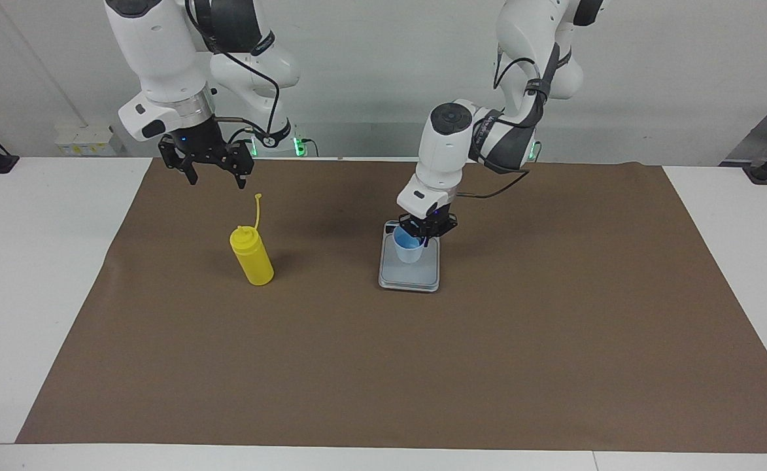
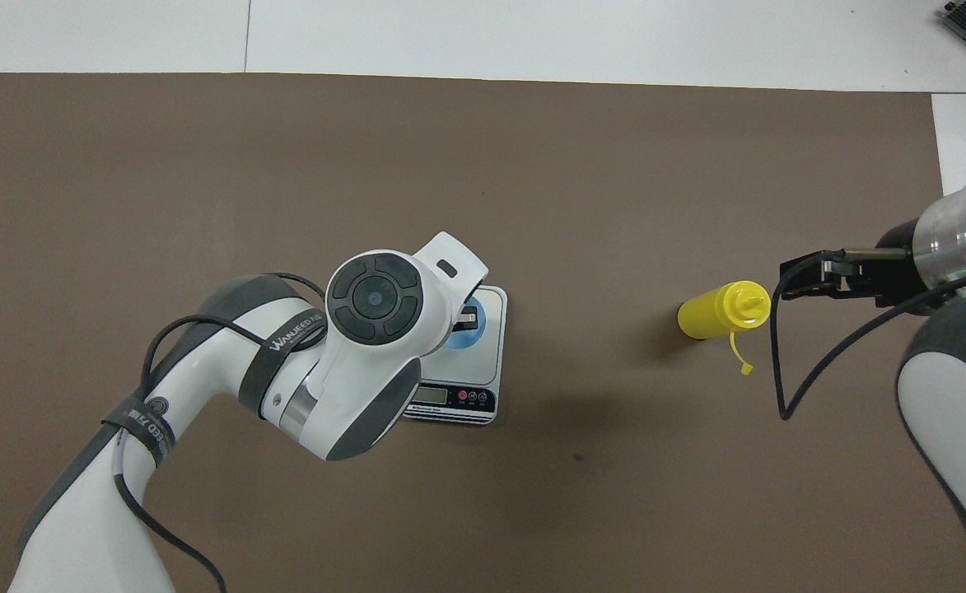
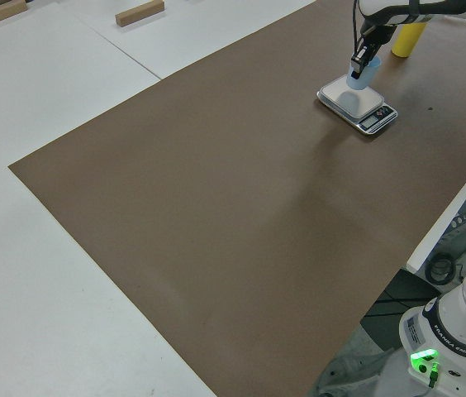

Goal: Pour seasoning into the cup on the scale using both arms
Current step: 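Carry the blue cup with the left gripper onto the scale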

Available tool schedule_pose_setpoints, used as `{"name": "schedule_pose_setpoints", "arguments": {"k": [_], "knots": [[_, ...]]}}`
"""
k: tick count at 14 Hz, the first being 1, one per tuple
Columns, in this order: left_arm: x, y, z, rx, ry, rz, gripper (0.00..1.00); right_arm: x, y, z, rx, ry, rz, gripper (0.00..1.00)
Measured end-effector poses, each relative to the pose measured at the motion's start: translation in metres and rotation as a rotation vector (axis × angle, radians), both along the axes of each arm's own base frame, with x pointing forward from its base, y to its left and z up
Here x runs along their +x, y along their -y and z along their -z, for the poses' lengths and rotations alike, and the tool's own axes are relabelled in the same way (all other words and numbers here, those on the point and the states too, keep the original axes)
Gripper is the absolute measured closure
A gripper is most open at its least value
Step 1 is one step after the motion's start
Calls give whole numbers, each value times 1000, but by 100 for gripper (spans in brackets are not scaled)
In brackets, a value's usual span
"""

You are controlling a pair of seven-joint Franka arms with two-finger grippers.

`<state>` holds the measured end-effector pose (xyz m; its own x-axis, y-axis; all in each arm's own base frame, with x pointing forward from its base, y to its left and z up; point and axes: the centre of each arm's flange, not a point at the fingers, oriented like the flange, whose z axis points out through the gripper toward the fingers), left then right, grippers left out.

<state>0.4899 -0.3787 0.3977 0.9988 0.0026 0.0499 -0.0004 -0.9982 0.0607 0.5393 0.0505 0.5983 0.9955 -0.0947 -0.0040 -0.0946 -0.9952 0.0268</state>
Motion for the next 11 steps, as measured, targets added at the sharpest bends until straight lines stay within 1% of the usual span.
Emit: {"name": "schedule_pose_setpoints", "arguments": {"k": [4,5,6,7,8,9,10,11], "knots": [[-1,-1,11,7,-9,0,96,1,-1,-2,1,13,-2,0],[-1,-1,12,6,-7,0,91,1,-1,-2,1,14,4,0],[0,-1,12,3,-3,0,91,1,-1,-2,2,18,22,0],[1,-2,12,1,1,-2,85,2,-1,-3,4,27,44,0],[3,-4,11,0,4,-6,76,3,-1,-4,6,37,63,0],[6,-6,10,-1,8,-12,66,3,-2,-4,7,39,82,0],[11,-10,6,-3,14,-22,52,3,-3,-4,8,40,104,0],[18,-18,0,-2,20,-38,42,3,-4,-4,8,41,119,0]]}}
